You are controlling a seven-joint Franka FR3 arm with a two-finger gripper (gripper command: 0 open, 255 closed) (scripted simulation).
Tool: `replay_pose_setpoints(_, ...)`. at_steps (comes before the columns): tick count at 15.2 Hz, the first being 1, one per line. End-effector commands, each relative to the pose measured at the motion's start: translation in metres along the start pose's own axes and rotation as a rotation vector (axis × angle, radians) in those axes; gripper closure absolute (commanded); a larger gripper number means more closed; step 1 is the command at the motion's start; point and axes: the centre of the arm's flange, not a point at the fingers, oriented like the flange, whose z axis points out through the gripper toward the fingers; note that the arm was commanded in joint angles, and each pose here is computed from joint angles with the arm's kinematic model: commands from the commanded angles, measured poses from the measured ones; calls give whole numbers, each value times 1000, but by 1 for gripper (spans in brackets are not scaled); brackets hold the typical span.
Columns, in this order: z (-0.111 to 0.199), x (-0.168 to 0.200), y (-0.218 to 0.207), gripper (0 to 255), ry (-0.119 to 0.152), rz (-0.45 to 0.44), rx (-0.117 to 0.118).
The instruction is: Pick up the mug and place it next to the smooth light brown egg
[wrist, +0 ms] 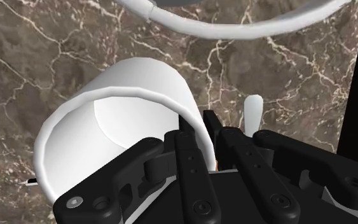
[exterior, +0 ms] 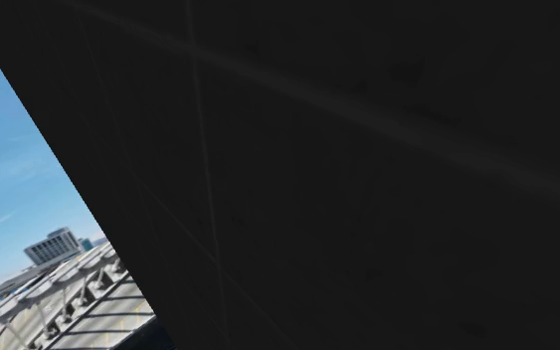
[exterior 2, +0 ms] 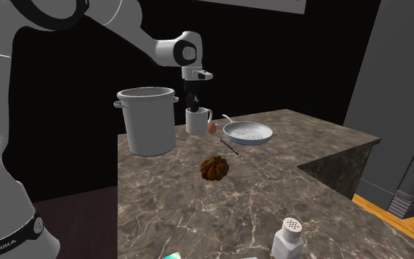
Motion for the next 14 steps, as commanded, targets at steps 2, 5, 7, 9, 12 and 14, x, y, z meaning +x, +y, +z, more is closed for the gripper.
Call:
replay_pose_setpoints(2, 16, 0, 0, 255, 1, 0, 0)
replay_pose_setpoints(5, 31, 0, 0, 255, 1, 0, 0)
replay_pose_setpoints(7, 42, 0, 0, 255, 1, 0, 0)
replay_pose_setpoints(9, 46, 0, 0, 255, 1, 0, 0)
replay_pose_setpoints(12, 46, 0, 0, 255, 1, 0, 0)
replay_pose_setpoints(14, 46, 0, 0, 255, 1, 0, 0)
